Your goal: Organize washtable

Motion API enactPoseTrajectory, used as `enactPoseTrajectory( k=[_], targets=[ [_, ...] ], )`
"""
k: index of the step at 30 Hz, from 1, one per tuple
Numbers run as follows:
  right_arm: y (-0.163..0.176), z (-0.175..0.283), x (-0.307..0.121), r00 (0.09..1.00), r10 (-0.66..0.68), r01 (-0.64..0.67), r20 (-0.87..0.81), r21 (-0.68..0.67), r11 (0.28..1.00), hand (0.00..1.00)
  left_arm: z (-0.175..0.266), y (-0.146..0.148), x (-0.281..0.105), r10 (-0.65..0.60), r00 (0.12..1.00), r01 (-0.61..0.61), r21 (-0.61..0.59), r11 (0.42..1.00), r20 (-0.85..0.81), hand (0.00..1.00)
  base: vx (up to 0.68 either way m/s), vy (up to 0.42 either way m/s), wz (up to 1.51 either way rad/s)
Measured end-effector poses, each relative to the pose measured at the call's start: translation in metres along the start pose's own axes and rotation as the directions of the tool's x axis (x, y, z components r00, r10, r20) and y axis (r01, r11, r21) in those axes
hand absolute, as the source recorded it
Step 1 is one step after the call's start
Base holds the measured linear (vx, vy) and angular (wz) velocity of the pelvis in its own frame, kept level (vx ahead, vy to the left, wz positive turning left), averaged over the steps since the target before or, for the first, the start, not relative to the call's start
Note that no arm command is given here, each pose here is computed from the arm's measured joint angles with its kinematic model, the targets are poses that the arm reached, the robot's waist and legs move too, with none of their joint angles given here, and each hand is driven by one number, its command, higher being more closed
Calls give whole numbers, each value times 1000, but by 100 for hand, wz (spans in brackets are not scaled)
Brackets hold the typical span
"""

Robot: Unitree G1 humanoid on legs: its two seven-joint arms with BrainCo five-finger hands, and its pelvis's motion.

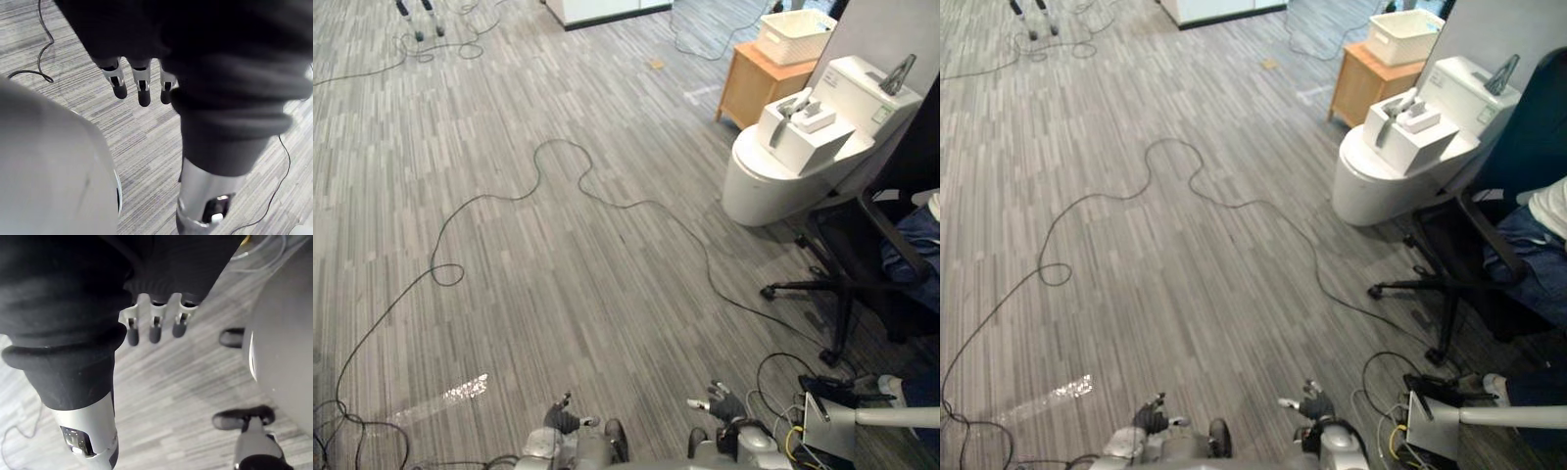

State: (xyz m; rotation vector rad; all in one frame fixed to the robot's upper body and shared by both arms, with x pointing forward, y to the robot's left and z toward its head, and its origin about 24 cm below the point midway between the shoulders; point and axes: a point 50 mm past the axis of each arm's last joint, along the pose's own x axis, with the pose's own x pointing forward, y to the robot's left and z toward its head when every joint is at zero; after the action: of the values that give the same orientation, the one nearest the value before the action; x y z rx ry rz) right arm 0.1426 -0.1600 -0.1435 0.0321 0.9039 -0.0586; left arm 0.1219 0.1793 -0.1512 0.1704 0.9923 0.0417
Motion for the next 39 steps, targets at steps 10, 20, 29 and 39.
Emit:
enactPoseTrajectory(
  k=[10, 20, 29, 39],
  targets=[
    [-3, -12, -2, 999, 3, -6, -46, -59, 998, 0, -7, -2, -1, -2, 1000, 2, -2, 1000, -30, 0, -62, -27, 1],
    [4, 14, 6, 999, 28, -26, 20, -98, 995, 0, 9, 8, 3, 28, 999, -28, -26, 999, 18, 0, -90, 15, 61],
    [2, 11, 5, 1000, 28, -26, 9, -139, 990, 0, -7, -2, -2, 22, 999, -24, -93, 995, -23, 0, -67, 33, 24],
    [3, 7, 4, 999, 47, -47, -5, -245, 968, 0, -13, 1, -4, 36, 999, -41, -112, 993, -41, 0, -51, -24, 2]
  ],
)
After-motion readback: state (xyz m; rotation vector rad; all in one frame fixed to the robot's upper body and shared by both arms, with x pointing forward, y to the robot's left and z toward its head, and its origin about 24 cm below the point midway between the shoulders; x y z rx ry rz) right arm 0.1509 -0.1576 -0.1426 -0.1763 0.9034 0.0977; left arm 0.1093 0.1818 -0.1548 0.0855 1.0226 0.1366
